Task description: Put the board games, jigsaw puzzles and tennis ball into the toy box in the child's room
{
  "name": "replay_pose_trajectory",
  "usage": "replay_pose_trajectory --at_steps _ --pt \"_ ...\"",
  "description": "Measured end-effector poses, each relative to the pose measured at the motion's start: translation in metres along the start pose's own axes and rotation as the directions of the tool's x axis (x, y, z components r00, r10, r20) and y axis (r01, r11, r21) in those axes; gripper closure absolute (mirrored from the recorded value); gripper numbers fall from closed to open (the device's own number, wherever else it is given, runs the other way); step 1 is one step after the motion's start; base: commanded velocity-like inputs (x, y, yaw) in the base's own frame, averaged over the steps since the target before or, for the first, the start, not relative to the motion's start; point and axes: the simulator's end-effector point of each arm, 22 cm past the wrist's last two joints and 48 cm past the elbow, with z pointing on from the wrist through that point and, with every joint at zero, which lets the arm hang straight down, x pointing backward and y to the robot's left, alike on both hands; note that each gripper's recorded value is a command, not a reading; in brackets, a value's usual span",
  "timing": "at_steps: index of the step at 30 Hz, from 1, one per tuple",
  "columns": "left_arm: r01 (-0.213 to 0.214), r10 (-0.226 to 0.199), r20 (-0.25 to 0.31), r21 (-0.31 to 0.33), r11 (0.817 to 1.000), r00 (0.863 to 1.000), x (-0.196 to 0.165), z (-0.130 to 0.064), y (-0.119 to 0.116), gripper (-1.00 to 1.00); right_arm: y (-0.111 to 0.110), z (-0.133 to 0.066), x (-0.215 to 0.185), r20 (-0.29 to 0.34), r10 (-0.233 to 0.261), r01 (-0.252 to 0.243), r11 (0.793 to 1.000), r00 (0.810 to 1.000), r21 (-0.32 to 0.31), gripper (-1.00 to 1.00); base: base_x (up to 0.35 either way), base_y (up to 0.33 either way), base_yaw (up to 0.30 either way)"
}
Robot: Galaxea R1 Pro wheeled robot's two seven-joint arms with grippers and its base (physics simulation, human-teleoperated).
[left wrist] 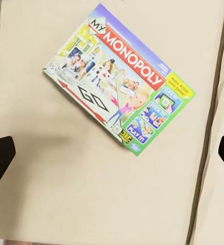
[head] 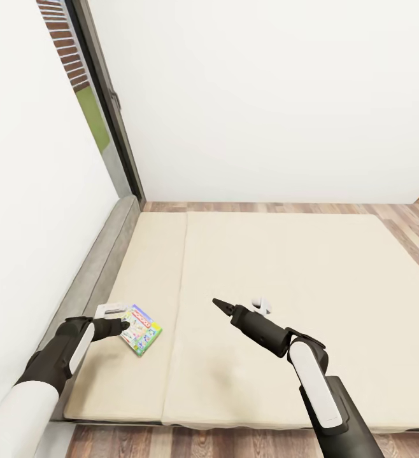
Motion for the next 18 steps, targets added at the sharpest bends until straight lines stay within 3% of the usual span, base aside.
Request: replay_pose_trajectory --at_steps 14,18 --pt "-0.002 0.002 0.001 0.0 1.0 1.0 -0.0001 0.0001 -0.0005 -1.0 -0.0001 0.0001 0.0002 0.0 0.0 0.0 1.0 1.0 0.0 -1.0 0.002 0.01 0.0" --pt "-0.001 0.001 0.001 0.0 1.0 1.0 -0.0004 0.0 -0.0002 -1.0 -0.0001 0.0001 0.0001 0.0 0.0 0.0 1.0 1.0 0.0 -1.0 0.0 0.14 0.0"
